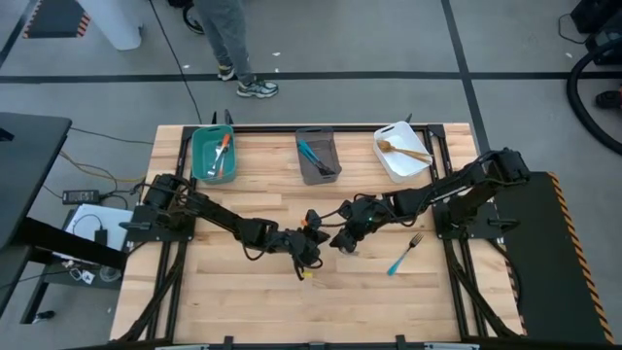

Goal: Sort silverware by color (type)
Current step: Put the orange fork into the green bin

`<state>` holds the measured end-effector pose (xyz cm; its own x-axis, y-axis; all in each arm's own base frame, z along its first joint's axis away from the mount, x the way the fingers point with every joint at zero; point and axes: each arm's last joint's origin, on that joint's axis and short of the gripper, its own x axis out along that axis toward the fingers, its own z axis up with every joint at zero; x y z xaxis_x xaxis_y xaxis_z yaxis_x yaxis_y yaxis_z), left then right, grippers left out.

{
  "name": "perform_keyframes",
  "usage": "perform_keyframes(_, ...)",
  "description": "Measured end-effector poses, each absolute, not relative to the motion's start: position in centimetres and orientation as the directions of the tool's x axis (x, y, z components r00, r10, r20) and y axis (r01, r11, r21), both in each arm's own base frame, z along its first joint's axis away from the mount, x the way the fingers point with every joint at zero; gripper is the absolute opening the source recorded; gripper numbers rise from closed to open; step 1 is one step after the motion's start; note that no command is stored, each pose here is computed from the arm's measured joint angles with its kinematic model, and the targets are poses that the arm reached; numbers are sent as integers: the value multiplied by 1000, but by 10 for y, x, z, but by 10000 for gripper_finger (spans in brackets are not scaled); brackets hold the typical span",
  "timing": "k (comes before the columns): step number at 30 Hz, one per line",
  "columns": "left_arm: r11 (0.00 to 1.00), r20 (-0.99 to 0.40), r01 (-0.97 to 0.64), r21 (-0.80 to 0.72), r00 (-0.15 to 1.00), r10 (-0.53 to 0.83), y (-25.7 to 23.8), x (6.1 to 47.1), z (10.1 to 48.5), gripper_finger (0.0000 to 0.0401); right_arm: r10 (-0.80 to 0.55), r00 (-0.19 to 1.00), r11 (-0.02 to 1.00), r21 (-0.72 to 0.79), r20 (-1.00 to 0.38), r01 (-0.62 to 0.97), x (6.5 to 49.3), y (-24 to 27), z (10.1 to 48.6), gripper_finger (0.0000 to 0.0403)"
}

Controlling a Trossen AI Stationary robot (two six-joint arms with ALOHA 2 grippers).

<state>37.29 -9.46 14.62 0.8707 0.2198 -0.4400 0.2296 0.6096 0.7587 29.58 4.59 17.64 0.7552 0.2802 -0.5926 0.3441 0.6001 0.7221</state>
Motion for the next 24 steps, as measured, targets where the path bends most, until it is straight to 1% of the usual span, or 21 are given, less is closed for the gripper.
perform_keyframes(6,662,-487,239,711,846,217,-98,369,141,15,281,755,629,707,-593,321,292,39,183,188)
perform_keyframes(9,696,-527,250,673,822,215,-102,364,139,16,272,741,648,686,-614,331,291,35,181,191)
perform_keyframes(14,779,-592,218,587,773,230,-104,356,136,17,251,712,697,633,-656,337,288,28,177,191)
perform_keyframes(20,861,-670,127,493,686,282,-94,345,139,18,151,690,788,508,-707,348,284,17,174,191)
perform_keyframes(24,888,-705,29,459,621,344,-86,334,148,19,19,681,859,360,-732,364,281,12,174,191)
